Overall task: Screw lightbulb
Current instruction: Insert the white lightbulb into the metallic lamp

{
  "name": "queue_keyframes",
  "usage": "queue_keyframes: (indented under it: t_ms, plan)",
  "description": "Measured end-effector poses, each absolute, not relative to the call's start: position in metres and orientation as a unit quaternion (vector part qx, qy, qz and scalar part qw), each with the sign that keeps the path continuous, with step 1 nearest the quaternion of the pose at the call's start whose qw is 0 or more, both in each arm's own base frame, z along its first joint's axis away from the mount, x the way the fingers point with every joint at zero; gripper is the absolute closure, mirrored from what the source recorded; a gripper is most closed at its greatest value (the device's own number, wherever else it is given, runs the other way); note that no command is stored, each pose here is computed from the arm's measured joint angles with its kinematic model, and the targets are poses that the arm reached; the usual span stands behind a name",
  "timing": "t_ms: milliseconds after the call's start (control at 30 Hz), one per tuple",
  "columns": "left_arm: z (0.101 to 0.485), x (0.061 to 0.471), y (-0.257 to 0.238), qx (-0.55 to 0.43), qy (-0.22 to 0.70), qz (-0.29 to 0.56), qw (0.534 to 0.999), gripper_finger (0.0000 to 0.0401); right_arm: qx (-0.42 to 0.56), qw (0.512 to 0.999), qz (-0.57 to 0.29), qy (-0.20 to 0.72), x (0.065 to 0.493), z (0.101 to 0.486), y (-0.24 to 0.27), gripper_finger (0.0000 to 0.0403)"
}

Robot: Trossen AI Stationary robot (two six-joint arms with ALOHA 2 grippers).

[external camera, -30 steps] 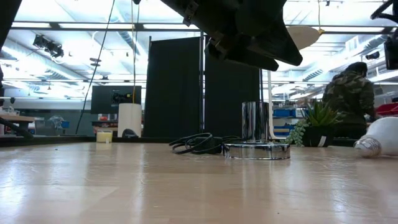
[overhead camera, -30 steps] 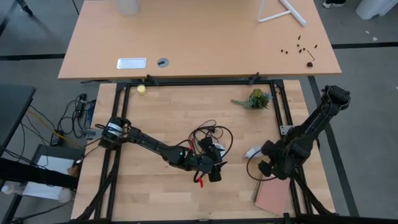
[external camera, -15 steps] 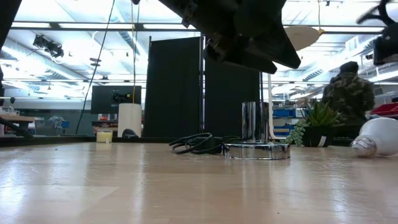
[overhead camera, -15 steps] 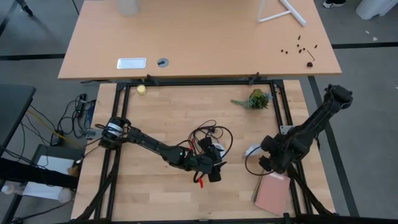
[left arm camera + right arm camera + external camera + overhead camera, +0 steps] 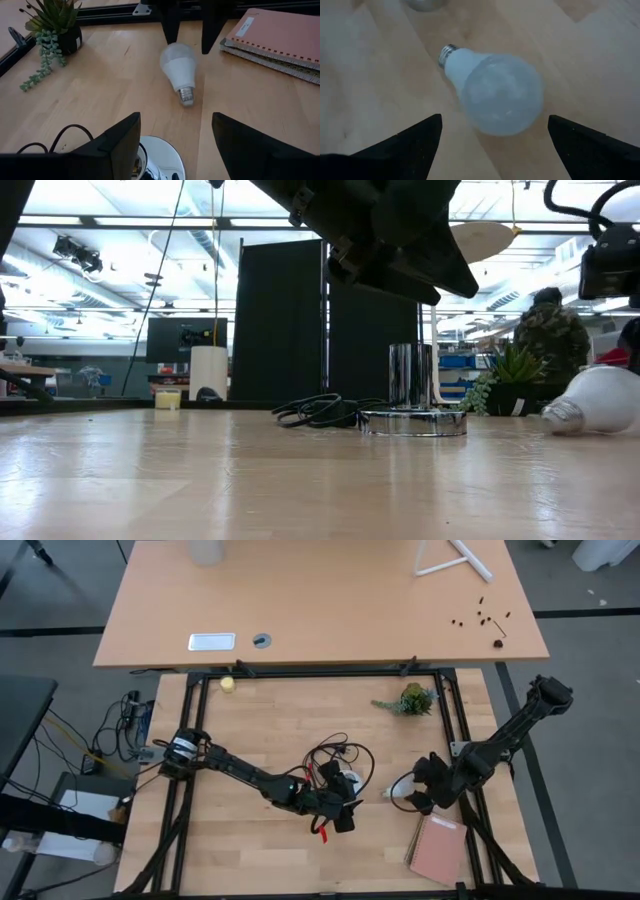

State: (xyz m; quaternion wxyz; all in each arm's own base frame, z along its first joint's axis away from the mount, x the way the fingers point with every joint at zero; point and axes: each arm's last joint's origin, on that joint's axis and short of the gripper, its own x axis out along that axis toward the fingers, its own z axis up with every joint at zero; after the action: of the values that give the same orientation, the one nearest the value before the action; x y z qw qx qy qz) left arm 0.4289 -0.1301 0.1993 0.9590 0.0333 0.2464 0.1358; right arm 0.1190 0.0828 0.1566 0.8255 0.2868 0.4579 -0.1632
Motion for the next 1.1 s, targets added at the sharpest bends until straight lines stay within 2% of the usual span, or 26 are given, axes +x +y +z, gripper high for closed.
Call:
queue_keyframes:
  t_ms: [433,600,800,933,1100]
  plan:
    - [0.200,0.429,-0.130,0.031,0.245,0.136,0.959,0.0152,0.273,0.848,-0.123,0.437,0.134,0.152,0.091,0.0029]
    - [0.201,0.427,-0.140,0.040,0.237,0.122,0.963,0.0152,0.215,0.870,-0.112,0.428,0.145,0.143,0.098,0.0029]
    - [0.202,0.419,-0.159,0.076,0.231,0.124,0.962,0.0152,0.130,0.923,-0.090,0.351,0.153,0.142,0.114,0.0029]
    - [0.202,0.415,-0.169,0.071,0.227,0.120,0.964,0.0152,0.108,0.929,-0.086,0.344,0.151,0.142,0.117,0.0029]
    - [0.196,0.412,-0.187,0.061,0.218,0.106,0.968,0.0152,0.061,0.947,-0.039,0.314,0.149,0.146,0.129,0.0029]
